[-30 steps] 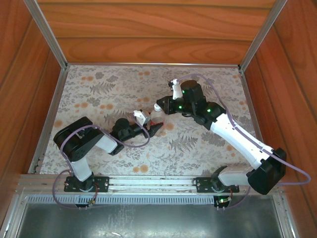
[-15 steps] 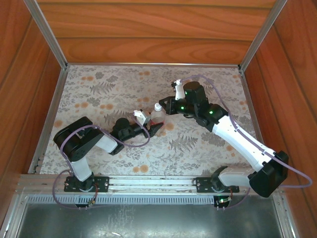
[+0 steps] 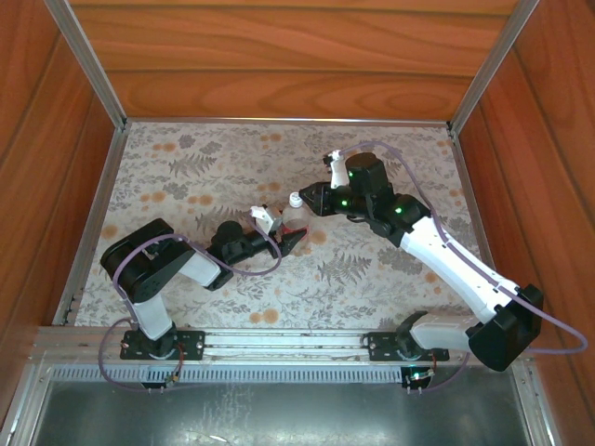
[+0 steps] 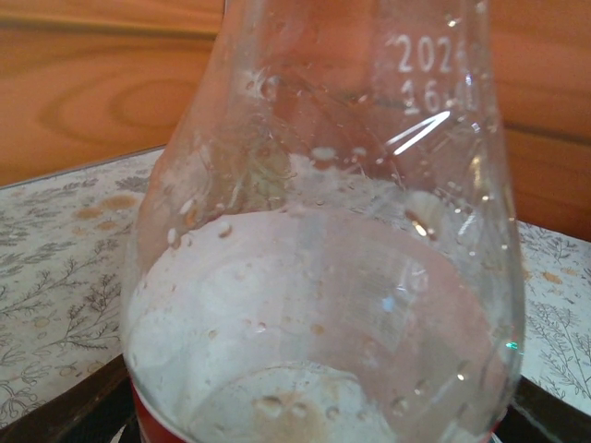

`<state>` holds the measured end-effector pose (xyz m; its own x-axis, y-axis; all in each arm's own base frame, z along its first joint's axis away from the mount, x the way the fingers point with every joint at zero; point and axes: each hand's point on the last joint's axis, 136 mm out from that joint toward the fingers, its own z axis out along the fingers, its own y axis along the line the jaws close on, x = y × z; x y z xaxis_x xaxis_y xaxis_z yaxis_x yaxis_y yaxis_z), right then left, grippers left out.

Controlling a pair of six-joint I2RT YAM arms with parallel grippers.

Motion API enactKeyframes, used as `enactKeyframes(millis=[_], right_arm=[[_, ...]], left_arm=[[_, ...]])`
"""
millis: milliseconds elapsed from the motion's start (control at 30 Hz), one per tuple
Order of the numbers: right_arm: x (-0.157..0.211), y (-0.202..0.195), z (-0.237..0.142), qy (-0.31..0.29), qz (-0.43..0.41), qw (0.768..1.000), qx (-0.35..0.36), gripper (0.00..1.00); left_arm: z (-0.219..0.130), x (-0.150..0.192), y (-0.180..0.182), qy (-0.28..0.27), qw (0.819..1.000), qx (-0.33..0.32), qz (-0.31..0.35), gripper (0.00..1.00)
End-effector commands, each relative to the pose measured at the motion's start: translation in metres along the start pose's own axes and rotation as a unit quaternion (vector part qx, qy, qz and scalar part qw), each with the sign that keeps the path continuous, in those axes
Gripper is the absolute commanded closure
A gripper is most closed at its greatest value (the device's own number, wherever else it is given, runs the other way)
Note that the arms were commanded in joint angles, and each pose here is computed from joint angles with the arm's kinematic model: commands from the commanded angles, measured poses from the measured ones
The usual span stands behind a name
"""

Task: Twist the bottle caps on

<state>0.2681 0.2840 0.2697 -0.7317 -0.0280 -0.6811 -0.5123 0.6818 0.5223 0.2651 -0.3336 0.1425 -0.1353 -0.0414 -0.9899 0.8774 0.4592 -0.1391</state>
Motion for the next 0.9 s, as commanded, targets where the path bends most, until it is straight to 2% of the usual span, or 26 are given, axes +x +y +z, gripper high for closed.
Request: enactKeyframes(millis=[0, 433, 500, 633, 867], right_arm=[[-0.002, 0.002, -0.004, 0.008, 0.0, 1.0, 0.001, 0.67], [-0.013, 0.008, 0.008, 0.014, -0.01, 1.0, -0.009, 0.6], [-0.013, 0.008, 0.009, 0.018, -0.01, 1.0, -0.008, 0.68], [-0.006, 0.006, 0.011, 0.031, -0.008, 0.999, -0.008, 0.77], [0.017, 0.005, 0.006, 0.062, 0.005, 0.998, -0.02, 0.82]], left_arm=[[-0.006, 0.043, 0.005, 0.077, 0.996, -0.009, -0.042, 0.3], [-0.007, 0.045, 0.003, 0.08, 0.996, -0.006, -0.041, 0.3], [-0.006, 0.046, 0.003, 0.08, 0.996, -0.006, -0.041, 0.3], [-0.006, 0.045, 0.004, 0.08, 0.996, -0.007, -0.043, 0.3], [-0.006, 0.046, 0.005, 0.08, 0.996, -0.012, -0.046, 0.3]])
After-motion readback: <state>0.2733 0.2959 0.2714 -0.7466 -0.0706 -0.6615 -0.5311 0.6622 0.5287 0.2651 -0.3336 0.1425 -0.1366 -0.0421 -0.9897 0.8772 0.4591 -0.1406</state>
